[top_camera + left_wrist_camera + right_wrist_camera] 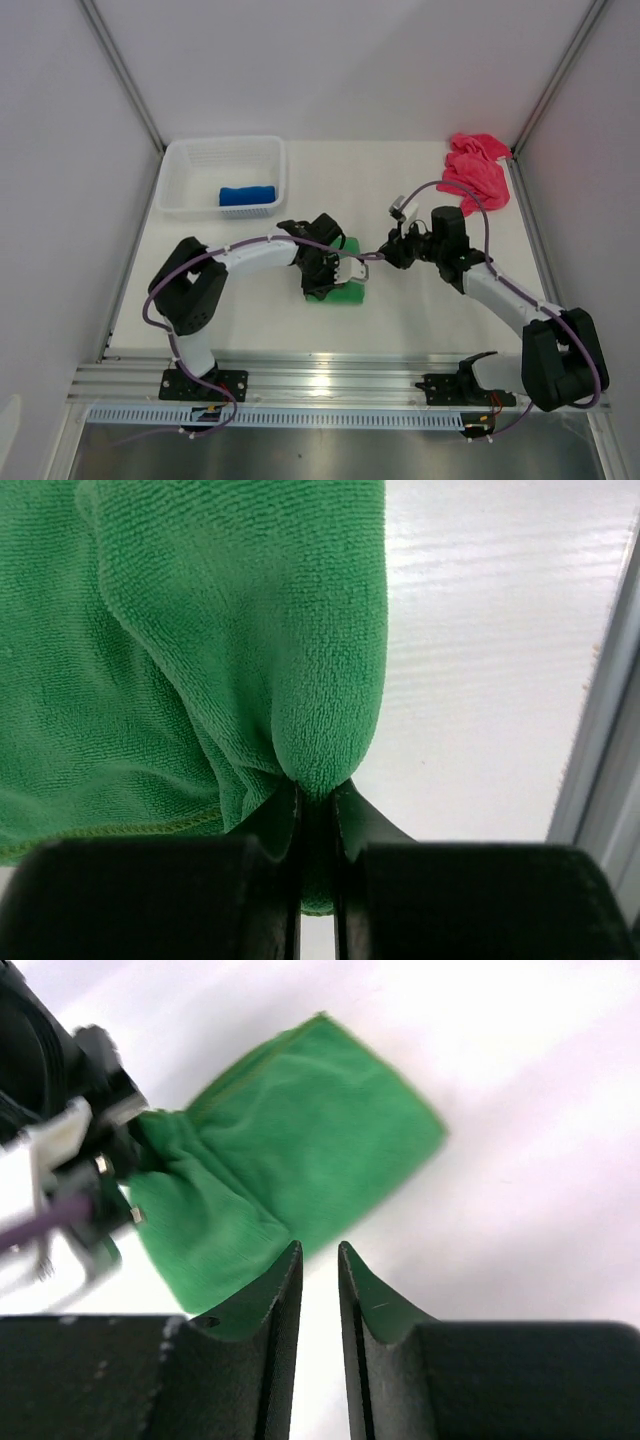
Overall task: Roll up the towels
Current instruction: Roll the towel
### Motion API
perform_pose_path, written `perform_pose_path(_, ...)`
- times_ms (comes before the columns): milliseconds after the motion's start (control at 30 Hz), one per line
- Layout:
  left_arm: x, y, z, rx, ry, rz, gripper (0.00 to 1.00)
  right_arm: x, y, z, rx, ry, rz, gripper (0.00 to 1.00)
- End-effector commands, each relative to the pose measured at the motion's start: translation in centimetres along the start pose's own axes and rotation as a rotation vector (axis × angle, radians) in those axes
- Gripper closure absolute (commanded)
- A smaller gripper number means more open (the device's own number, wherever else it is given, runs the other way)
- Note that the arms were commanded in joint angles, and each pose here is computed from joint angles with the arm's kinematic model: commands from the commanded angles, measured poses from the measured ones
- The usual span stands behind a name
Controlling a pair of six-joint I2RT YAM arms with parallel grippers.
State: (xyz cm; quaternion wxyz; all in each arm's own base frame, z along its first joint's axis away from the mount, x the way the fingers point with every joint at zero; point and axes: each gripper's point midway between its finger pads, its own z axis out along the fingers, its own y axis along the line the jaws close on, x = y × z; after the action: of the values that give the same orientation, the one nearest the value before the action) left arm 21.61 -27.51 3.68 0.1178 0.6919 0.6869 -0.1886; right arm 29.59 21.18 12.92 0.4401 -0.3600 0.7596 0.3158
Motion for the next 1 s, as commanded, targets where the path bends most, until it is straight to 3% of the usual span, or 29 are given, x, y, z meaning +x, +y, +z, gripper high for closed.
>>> perform_pose_path(0, -1.1, -1.7, -1.2, 0.137, -0.066, 0.014, 0.99, -0.3, -1.9, -2.0, 0.085, 0.028, -0.069, 0.76)
perform_pose_path(233, -1.6, -2.1, -2.5, 0.255, -0.142, 0.001, 0.96, 0.4, 0.9, -3.8, -0.023, 0.006, -0.318, 0.69)
perform_pose_path(333, -1.5, -1.8, -2.7, 0.286, -0.168, -0.027, 0.96, 0.9, 2.8, -4.3, -0.091, -0.050, -0.459, 0.56)
perform_pose_path(433, -1.3, -0.8, -2.6, 0.296, -0.173, -0.066, 0.95, 1.2, 4.1, -4.0, -0.134, -0.061, -0.537, 0.51)
perform_pose_path(667, -0.4, 0.0, -2.3, 0.307, -0.167, -0.121, 0.94, 3.4, 8.8, -0.4, -0.379, 0.042, -0.705, 0.49)
perform_pose_path(967, -0.3, 0.0, -2.1, 0.312, -0.172, -0.130, 0.93, 3.3, 10.1, 3.8, -0.387, 0.054, -0.777, 0.48)
